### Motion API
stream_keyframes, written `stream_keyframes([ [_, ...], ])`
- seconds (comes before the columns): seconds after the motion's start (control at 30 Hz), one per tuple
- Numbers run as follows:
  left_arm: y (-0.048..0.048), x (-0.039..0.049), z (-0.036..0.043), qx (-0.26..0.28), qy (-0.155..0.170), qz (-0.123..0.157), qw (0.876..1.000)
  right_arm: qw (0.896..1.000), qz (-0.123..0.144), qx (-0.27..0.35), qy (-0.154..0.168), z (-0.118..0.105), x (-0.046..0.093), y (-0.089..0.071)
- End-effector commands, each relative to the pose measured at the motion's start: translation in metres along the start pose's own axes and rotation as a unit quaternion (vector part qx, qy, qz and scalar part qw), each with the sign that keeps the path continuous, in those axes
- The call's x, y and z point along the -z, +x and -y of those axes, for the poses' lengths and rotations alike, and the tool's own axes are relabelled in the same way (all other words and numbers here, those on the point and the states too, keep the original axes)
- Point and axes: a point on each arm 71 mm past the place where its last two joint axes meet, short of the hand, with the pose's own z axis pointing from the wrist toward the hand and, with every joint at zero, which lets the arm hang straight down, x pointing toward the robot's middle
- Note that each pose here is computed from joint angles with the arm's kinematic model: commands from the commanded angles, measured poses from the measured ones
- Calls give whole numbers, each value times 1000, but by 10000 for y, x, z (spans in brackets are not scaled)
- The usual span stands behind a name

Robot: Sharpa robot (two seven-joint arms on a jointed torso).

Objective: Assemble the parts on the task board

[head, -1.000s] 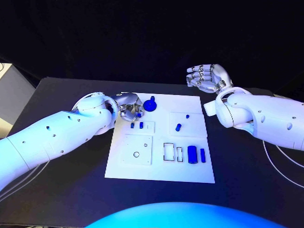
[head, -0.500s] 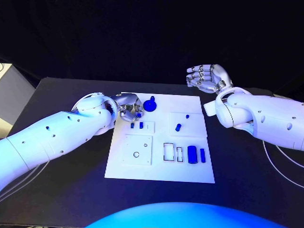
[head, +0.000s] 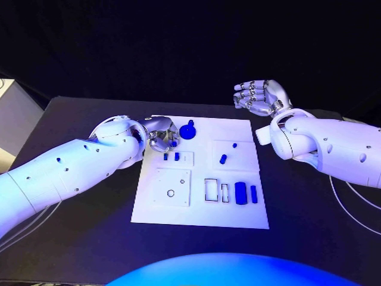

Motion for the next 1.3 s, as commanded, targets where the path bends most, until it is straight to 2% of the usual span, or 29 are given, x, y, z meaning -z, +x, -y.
stream_keyframes([
  [0.03,42,6,-34,-1,-10,-15,1000,1000,-8,0,-6,-9,3,14],
  [0.7,41,13,-62,-1,-20,-15,1000,1000,-10,-2,-6,-17,11,30],
  [0.93,35,19,-121,-1,-29,-11,1000,1000,-16,-1,-1,-6,12,32],
  [1.1,8,41,-221,7,-37,-2,999,999,-44,18,-6,6,19,46],
  [1.13,-4,52,-263,17,-40,1,999,998,-54,27,-11,5,21,52],
  [1.2,-44,86,-376,41,-47,15,998,993,-90,69,-35,-3,34,71],
  [1.3,-108,136,-496,74,-51,37,995,984,-126,111,-53,3,56,82],
])
